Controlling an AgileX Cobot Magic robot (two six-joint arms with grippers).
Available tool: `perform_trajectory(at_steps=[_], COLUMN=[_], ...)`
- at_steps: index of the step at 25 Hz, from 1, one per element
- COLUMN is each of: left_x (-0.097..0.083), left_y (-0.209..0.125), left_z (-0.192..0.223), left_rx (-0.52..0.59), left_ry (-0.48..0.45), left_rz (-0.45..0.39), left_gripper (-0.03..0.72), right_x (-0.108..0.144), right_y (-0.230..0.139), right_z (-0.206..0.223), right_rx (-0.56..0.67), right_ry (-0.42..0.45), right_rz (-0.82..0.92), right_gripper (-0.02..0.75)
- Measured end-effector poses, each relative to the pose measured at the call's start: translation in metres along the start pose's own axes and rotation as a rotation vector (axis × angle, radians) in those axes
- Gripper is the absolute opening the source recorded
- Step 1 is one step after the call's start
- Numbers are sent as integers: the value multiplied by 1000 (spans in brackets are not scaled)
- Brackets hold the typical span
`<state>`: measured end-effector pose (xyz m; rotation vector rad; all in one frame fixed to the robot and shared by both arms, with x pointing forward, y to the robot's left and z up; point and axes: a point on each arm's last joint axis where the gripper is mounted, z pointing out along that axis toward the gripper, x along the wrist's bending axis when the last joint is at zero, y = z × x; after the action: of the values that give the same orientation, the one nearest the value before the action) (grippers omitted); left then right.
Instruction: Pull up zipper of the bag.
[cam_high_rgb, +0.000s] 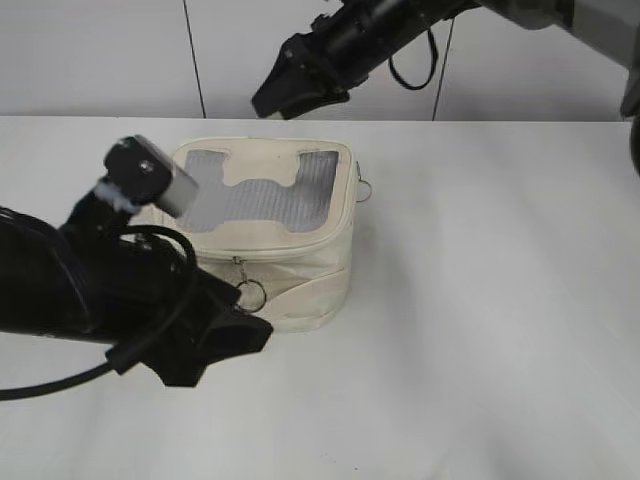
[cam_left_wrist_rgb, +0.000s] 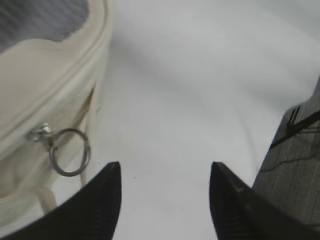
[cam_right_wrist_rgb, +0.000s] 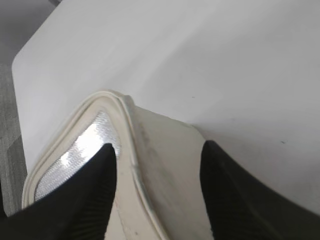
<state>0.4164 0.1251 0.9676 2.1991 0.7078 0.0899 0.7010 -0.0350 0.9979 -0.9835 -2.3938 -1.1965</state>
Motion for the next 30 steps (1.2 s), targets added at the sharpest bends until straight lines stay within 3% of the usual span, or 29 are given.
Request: perform_trajectory(at_steps=[3, 7, 9, 11, 14, 17, 22, 30], left_x=[16, 59, 85, 106, 130, 147, 165, 180], left_y=[5, 32, 48, 79, 116, 145, 171, 160], left_z=[-20, -52, -62, -69, -50, -16, 33, 69], left_rx=[-40, -102, -118, -145, -154, -135, -58, 107], left_ry=[24, -17, 10, 31, -8, -96, -236, -297], left_rz=[-88, -148, -127, -50, 22, 95, 167, 184], left_gripper=[456, 447, 443, 442, 442, 442, 442, 442], right_x=[-16, -41, -54, -57, -49, -36, -26, -27], right_y=[2, -9, -27, -50, -90, -131, -176, -183], right_z=[-31, -80, -99, -111, -124, -121, -104, -100], right_rx=[-14, -60, -63, -64, -130, -202, -309, -358], right_ry=[-71, -112, -100, -90, -169, -232, -214, -243], right_rz=[48, 150, 209, 243, 248, 188, 113, 31], right_gripper=[402, 363, 341, 324, 315, 314, 386, 438])
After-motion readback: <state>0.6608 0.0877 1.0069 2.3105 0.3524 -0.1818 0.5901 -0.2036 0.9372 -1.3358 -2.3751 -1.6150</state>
